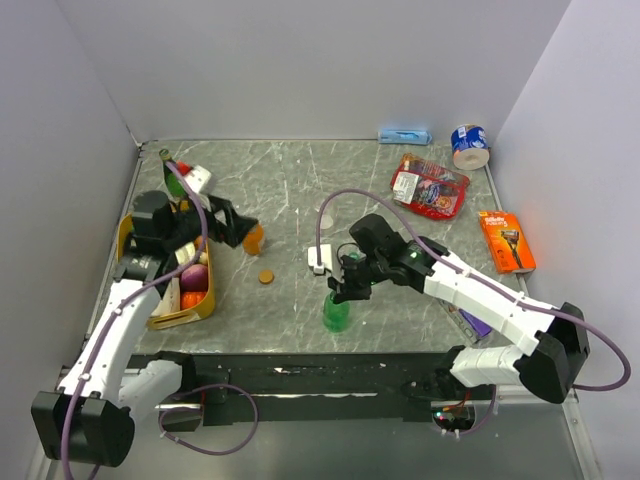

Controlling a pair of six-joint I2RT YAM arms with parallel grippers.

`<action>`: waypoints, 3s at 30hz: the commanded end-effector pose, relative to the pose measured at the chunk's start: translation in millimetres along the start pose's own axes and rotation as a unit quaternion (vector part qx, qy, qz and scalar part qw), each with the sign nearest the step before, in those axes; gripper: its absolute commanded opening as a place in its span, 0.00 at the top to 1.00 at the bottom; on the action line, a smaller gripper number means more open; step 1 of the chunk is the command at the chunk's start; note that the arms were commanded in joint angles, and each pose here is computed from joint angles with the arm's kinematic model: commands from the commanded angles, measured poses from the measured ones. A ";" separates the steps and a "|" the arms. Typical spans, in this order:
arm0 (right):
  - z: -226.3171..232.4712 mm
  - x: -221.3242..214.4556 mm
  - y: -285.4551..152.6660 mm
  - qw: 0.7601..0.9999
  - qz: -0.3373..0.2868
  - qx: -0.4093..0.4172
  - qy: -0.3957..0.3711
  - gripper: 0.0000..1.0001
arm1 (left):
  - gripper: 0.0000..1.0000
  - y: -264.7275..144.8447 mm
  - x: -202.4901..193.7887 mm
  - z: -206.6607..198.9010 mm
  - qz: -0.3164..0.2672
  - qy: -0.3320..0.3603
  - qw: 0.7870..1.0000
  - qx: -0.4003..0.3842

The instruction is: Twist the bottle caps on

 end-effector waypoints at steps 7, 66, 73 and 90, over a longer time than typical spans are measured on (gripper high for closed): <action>-54.5 57.3 -91.6 0.993 -0.026 -0.081 0.077 1.00 | 0.04 -4.5 -51.4 -60.1 0.047 0.131 0.966 -0.217; -106.0 82.2 -178.9 0.970 -0.065 -0.232 0.038 0.02 | 0.99 39.2 -90.1 -97.1 0.102 0.187 0.939 -0.268; -118.0 -7.6 -112.8 0.993 0.075 -0.085 -0.023 0.51 | 0.99 9.9 -105.5 -77.4 0.109 0.212 0.949 -0.205; -159.1 -140.3 23.9 0.957 0.154 0.097 -0.226 0.43 | 0.99 -5.3 -88.6 -42.0 0.097 0.148 0.980 -0.093</action>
Point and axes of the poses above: each gripper's point midway between its finger pads, its own y axis out along the fingers, its own z axis along the line the jaws close on, x = y × z, the point moved 7 cm from there along -y, back along the fingers, and after that the axes turned 15 degrees about -y, right-handed, at the moved point
